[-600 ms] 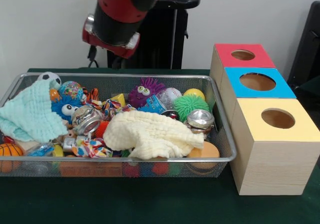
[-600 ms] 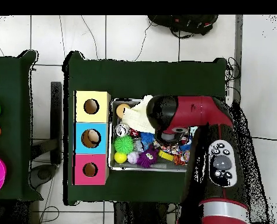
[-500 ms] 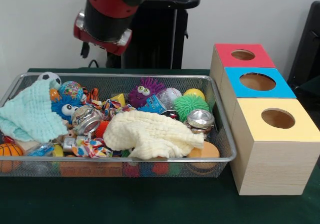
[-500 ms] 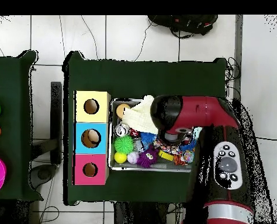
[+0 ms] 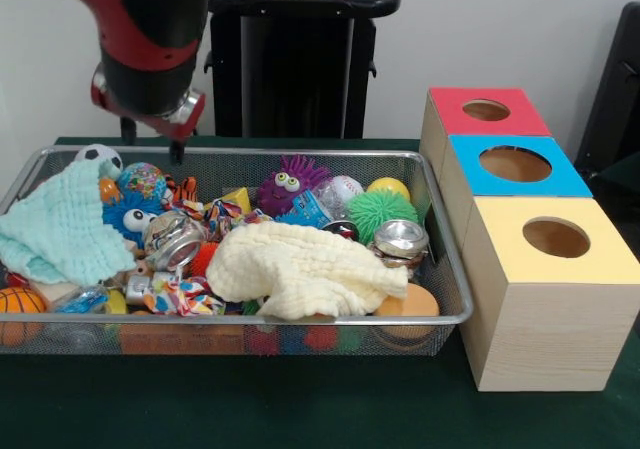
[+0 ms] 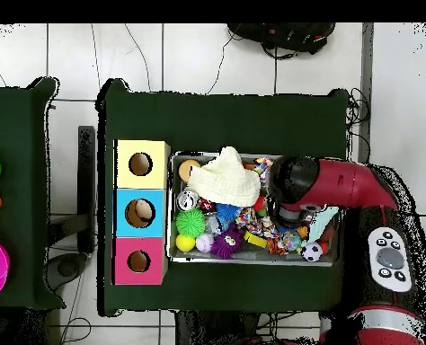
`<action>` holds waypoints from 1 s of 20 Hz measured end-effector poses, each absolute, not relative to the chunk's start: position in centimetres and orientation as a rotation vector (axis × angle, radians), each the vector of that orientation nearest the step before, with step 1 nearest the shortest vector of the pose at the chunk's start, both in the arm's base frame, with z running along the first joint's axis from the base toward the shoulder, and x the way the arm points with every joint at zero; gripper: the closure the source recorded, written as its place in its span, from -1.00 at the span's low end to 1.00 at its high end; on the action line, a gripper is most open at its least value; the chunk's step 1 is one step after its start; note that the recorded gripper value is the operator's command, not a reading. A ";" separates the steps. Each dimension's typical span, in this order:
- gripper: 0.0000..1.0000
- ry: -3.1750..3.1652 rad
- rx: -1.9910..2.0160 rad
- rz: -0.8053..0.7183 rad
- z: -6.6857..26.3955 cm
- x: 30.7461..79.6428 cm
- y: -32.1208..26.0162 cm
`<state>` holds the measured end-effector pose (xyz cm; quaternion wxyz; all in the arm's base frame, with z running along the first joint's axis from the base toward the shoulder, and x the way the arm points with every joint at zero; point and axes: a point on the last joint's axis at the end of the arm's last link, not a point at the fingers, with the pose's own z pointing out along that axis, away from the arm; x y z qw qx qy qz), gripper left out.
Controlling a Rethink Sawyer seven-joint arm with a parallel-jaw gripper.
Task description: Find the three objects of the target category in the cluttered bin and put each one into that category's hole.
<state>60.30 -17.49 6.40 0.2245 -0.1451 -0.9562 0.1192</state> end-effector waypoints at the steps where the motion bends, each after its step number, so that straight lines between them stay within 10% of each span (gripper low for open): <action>1: -1.00 -2.648 -0.405 0.325 5.8 60.2 -17.8; 10: -1.00 -2.797 -0.432 0.265 -2.3 59.4 -18.9; 20: -1.00 -2.792 -0.428 0.238 -4.0 58.6 -18.2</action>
